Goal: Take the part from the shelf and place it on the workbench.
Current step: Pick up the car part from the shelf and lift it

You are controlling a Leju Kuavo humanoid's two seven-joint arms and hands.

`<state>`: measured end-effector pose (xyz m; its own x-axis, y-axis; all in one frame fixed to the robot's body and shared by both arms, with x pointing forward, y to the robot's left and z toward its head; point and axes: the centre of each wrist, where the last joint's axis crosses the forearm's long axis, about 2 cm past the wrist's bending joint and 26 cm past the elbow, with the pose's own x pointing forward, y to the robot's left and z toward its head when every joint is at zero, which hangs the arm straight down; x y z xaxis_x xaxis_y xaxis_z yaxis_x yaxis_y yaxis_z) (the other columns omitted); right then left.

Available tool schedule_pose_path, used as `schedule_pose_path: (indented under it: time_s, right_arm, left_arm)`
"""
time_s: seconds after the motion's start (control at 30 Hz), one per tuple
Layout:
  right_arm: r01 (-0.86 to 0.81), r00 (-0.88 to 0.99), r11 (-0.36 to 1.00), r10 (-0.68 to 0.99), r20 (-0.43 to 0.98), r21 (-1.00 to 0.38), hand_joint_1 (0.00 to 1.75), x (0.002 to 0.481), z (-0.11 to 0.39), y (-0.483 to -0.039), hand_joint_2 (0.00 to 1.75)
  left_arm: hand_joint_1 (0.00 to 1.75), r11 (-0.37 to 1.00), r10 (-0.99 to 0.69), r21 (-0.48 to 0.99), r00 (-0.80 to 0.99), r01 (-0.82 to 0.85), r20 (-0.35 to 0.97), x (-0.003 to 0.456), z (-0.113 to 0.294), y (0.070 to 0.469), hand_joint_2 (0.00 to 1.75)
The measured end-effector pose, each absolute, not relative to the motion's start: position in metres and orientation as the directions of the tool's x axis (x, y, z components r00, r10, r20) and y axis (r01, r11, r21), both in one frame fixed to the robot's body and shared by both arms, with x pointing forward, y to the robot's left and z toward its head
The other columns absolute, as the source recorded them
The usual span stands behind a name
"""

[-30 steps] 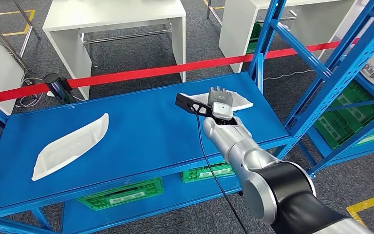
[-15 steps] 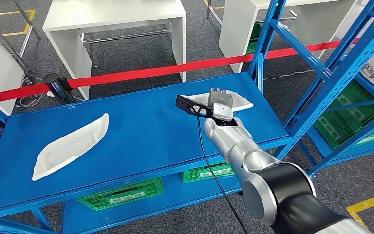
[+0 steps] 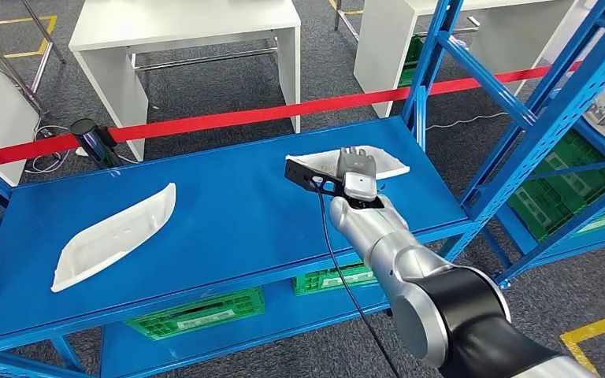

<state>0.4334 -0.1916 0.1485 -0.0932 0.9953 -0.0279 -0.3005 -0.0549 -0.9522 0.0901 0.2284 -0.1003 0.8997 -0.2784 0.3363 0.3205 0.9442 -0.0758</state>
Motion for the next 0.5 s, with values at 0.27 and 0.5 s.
schedule_pose_path:
  time_s: [0.27,0.5]
  right_arm:
    - [-0.333,-0.075,-0.058,0.997,-0.035,-0.941,0.0,0.426,0.134,-0.197,1.75]
    - [-0.339,-0.05,-0.062,0.998,-0.048,-0.939,0.0,0.423,0.127,-0.204,1.75]
  left_arm:
    - [0.0,0.943,-0.285,-0.074,0.9,0.325,0.33,0.09,-0.1,0.228,0.0]
    - [0.0,0.939,-0.295,-0.072,0.896,0.335,0.331,0.09,-0.1,0.228,0.0]
